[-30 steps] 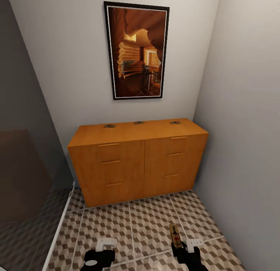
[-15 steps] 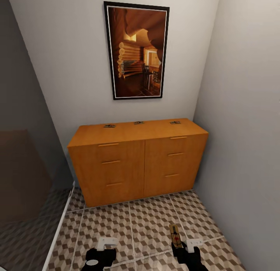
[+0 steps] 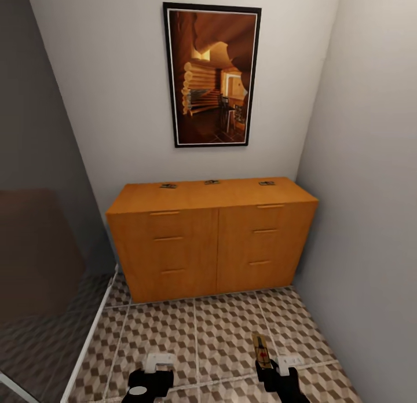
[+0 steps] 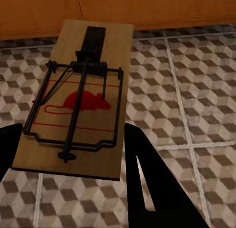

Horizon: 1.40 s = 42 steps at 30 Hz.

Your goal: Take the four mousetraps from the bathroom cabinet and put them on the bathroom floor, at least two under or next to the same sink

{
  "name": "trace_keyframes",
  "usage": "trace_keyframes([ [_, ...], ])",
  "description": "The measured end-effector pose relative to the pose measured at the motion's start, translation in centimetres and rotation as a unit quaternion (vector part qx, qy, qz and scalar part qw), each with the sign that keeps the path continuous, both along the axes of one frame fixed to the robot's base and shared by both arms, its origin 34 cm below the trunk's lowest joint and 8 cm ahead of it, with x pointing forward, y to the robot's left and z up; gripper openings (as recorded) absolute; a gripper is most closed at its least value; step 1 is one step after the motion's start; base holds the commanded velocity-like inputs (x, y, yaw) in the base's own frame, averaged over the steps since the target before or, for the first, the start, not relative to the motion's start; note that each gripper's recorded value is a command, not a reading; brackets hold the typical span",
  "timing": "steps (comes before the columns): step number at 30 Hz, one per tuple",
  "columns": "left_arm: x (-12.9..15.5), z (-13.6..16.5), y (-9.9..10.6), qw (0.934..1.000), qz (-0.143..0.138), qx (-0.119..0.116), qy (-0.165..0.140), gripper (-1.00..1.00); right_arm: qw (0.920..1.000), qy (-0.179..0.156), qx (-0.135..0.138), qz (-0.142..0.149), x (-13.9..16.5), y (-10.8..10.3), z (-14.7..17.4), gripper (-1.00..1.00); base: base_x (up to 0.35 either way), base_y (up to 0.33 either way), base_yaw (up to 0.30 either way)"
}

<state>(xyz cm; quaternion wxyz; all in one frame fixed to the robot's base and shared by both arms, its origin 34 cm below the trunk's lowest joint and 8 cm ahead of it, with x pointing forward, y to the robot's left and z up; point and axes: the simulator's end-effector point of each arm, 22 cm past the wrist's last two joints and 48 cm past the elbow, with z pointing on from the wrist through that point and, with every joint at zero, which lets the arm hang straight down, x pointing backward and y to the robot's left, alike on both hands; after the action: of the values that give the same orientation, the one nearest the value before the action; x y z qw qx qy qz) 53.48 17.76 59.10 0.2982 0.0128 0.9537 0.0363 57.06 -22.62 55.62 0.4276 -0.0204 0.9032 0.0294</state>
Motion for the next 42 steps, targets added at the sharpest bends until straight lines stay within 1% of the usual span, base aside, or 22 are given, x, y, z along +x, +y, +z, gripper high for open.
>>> trace_keyframes([
  [15, -0.20, -0.31, 0.00, 1.0000, 0.000, 0.000, 0.004, 1.00, 1.0000, 0.003, 0.000, 0.000, -0.18, 0.00, -0.29, -1.00, 0.007, -0.044, 0.251],
  [33, -0.33, -0.43, -0.02, 1.0000, 0.000, 0.000, 0.006, 1.00, 1.0000, 0.004, 0.001, 0.000, -0.21, 0.01, -0.31, -1.00, 0.126, -0.112, 0.016],
  [42, -0.19, -0.25, -0.02, 1.0000, 0.000, 0.000, 0.004, 1.00, 1.0000, 0.002, 0.001, 0.000, -0.09, 0.11, -0.15, -1.00, 0.024, -0.019, 0.000],
])
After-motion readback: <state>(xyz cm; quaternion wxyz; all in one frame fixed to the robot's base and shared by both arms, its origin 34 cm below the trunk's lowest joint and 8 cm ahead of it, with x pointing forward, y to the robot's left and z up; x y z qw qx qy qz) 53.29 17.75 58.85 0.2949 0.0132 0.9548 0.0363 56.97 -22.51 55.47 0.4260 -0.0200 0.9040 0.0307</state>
